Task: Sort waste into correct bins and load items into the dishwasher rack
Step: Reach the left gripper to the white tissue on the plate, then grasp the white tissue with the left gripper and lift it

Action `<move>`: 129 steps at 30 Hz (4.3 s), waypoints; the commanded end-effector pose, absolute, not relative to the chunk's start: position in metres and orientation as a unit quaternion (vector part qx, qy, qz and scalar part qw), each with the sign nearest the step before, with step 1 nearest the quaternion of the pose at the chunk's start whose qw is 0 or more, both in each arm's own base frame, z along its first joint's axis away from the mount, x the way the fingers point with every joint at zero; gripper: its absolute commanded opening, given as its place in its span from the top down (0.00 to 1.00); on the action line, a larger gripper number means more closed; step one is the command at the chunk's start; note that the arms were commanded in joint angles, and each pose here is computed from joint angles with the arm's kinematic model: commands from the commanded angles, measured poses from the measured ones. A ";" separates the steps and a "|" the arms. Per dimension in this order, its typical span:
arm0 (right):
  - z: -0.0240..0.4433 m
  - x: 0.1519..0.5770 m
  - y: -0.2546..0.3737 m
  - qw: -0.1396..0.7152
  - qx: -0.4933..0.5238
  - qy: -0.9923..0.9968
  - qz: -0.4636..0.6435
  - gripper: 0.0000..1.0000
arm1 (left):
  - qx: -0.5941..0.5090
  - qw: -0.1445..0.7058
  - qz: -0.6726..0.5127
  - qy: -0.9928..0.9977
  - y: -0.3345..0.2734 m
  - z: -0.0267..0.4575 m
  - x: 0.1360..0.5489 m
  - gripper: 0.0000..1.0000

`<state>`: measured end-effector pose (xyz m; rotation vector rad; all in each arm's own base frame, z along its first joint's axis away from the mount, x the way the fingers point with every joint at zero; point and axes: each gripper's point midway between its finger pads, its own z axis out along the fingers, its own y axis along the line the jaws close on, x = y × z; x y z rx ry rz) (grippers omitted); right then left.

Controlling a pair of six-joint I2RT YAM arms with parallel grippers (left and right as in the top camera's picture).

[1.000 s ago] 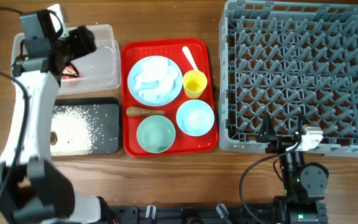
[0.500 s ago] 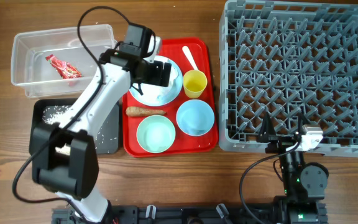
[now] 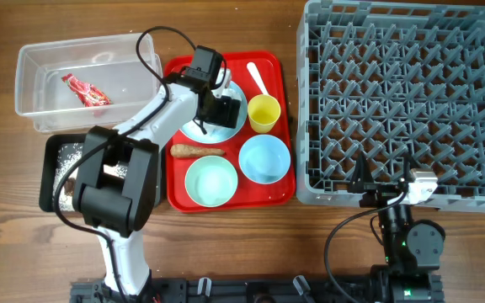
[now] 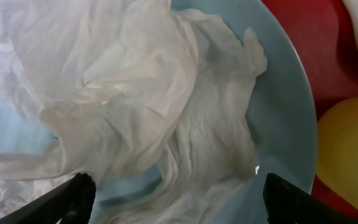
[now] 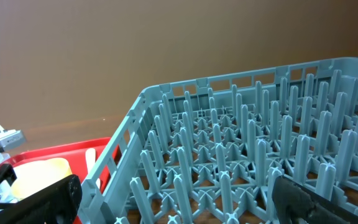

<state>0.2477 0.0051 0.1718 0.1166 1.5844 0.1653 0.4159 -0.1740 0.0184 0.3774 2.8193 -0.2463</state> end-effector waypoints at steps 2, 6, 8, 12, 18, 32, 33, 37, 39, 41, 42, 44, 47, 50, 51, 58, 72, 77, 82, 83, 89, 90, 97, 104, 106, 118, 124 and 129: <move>0.173 0.247 0.007 0.699 0.051 0.709 0.080 0.00 | 0.137 0.132 -0.089 0.978 -0.178 0.010 0.411 0.23; 0.173 0.247 0.006 0.699 0.051 0.709 0.080 0.00 | 0.137 0.132 -0.089 0.978 -0.177 0.010 0.411 0.31; 0.173 0.247 0.006 0.699 0.051 0.709 0.080 0.00 | 0.137 0.131 -0.089 0.978 -0.177 0.009 0.411 0.32; 0.173 0.247 0.007 0.699 0.051 0.709 0.080 0.00 | 0.137 0.127 -0.088 0.978 -0.177 0.009 0.409 0.34; 0.173 0.247 0.007 0.699 0.051 0.709 0.080 0.00 | 0.136 0.137 -0.060 0.979 -0.170 0.008 0.413 0.37; 0.173 0.247 0.007 0.699 0.051 0.709 0.081 0.00 | 0.145 0.142 -0.029 0.979 -0.169 0.002 0.409 0.44; 0.173 0.247 0.007 0.699 0.051 0.709 0.080 0.00 | 0.145 0.138 -0.029 0.979 -0.168 -0.001 0.407 0.44; 0.173 0.247 0.007 0.699 0.051 0.709 0.080 0.00 | 0.144 0.136 -0.024 0.980 -0.166 -0.004 0.405 0.52; 0.173 0.247 0.007 0.699 0.051 0.709 0.080 0.00 | 0.143 0.138 -0.013 0.980 -0.162 -0.004 0.406 0.59; 0.173 0.247 0.006 0.699 0.051 0.709 0.080 0.00 | 0.143 0.138 -0.013 0.980 -0.162 -0.004 0.406 0.64; 0.173 0.247 0.006 0.699 0.051 0.709 0.080 0.00 | 0.143 0.138 -0.013 0.980 -0.162 -0.004 0.406 0.69; 0.173 0.247 0.007 0.699 0.051 0.709 0.080 0.00 | 0.143 0.138 -0.013 0.980 -0.162 -0.004 0.406 0.77; 0.173 0.247 0.007 0.699 0.051 0.709 0.080 0.00 | 0.143 0.139 -0.013 0.980 -0.162 -0.004 0.406 0.81; 0.173 0.247 0.007 0.699 0.051 0.709 0.081 0.00 | 0.143 0.140 -0.014 0.980 -0.163 -0.003 0.407 0.96; 0.173 0.247 0.007 0.699 0.051 0.709 0.080 0.00 | 0.143 0.143 -0.014 0.979 -0.163 -0.002 0.408 0.96; 0.173 0.247 0.007 0.699 0.051 0.709 0.081 0.00 | 0.132 0.215 -0.022 0.967 -0.165 0.052 0.435 0.96; 0.173 0.247 0.006 0.699 0.051 0.709 0.080 0.00 | 0.026 0.261 -0.048 0.964 -0.117 0.129 0.434 0.89; 0.173 0.247 0.007 0.699 0.051 0.709 0.080 0.00 | -0.010 0.184 -0.036 0.982 -0.110 0.078 0.407 0.82; 0.173 0.247 0.007 0.699 0.051 0.709 0.081 0.01 | -0.034 0.163 -0.035 0.985 -0.110 0.051 0.400 0.56; 0.173 0.247 0.006 0.699 0.051 0.709 0.080 0.00 | -0.034 0.164 -0.035 0.985 -0.110 0.051 0.400 0.53; 0.173 0.247 0.006 0.699 0.051 0.709 0.080 0.00 | -0.100 0.165 -0.011 0.981 -0.099 0.050 0.399 0.24; 0.173 0.247 0.007 0.699 0.051 0.709 0.080 0.00 | -0.096 0.161 -0.010 0.982 -0.101 0.049 0.396 0.23; 0.173 0.247 0.006 0.699 0.051 0.709 0.080 0.00 | -0.083 0.154 -0.008 0.985 -0.106 0.055 0.387 0.13; 0.173 0.247 0.007 0.699 0.051 0.709 0.081 0.00 | -0.080 0.144 -0.004 0.986 -0.105 0.052 0.381 0.05; 0.173 0.247 0.006 0.699 0.051 0.709 0.080 0.00 | -0.085 0.143 0.016 0.986 -0.095 0.058 0.376 0.04; 0.173 0.247 0.007 0.699 0.051 0.709 0.081 0.00 | -0.092 0.152 0.073 0.981 -0.078 0.037 0.387 0.00; 0.173 0.247 0.007 0.699 0.051 0.709 0.080 0.00 | -0.093 0.163 0.066 0.980 -0.082 0.031 0.396 0.03; 0.173 0.247 0.007 0.699 0.051 0.709 0.080 0.00 | -0.090 0.161 0.050 0.982 -0.088 0.031 0.396 0.05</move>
